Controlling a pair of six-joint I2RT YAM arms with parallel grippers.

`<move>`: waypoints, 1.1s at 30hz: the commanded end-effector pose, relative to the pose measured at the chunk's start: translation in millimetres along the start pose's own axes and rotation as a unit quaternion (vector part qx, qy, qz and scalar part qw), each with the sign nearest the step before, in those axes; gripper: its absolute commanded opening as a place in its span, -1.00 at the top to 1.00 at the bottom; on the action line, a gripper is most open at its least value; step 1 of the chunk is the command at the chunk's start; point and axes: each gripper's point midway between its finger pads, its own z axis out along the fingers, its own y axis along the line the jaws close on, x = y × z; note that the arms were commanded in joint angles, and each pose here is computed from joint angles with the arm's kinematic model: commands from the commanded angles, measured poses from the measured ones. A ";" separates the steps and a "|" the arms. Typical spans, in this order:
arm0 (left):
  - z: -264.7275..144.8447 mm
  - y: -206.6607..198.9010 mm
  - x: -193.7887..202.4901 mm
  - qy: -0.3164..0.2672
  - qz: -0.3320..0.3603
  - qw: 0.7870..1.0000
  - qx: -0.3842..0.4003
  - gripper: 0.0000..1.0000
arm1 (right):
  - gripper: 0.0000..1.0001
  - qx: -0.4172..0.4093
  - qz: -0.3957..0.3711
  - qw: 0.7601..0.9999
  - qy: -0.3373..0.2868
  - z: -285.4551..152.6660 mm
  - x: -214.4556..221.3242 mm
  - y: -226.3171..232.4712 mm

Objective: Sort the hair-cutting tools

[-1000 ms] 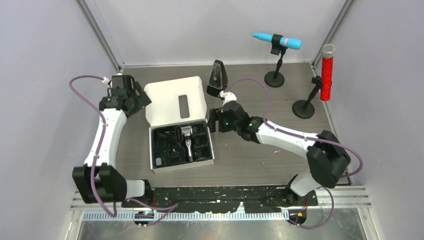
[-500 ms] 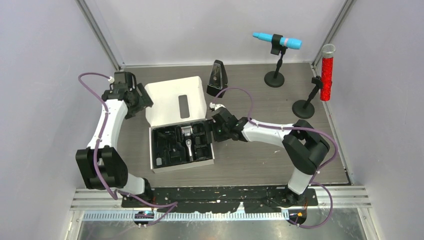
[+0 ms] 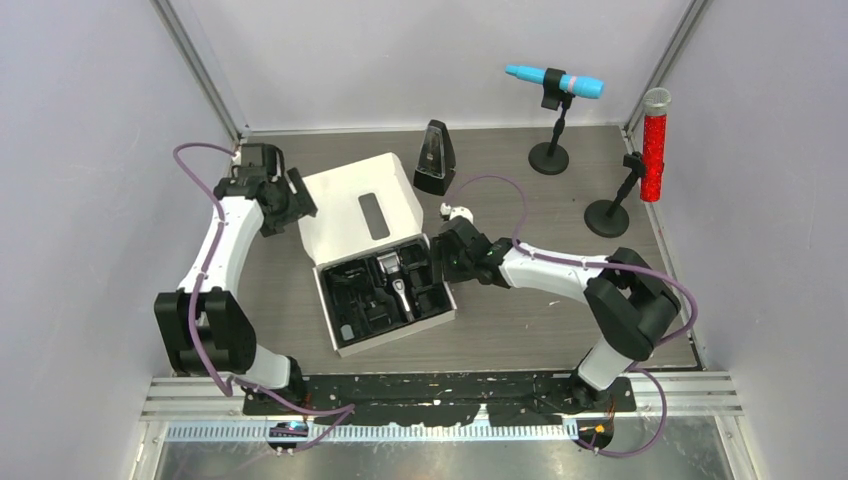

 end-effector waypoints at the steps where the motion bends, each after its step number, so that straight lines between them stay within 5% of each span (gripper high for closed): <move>1: 2.1 -5.1 0.4 0.003 0.008 1.000 0.004 -0.53 | -0.20 0.051 -0.011 0.999 0.011 -14.9 12.8 -30.0; 14: 21.2 -13.2 -3.9 0.017 -0.016 1.000 0.001 -0.43 | -0.44 -0.007 -0.082 0.989 -0.124 -54.7 -134.4 10.1; 23: 39.0 -9.7 -21.9 0.020 -0.004 0.999 -0.038 -0.25 | -0.29 0.034 -0.096 0.982 -0.160 -5.3 -219.0 13.0; 33: 62.6 -28.0 -18.7 0.045 0.047 0.996 -0.063 0.05 | -0.01 0.077 -0.088 0.981 -0.154 57.4 -241.3 8.1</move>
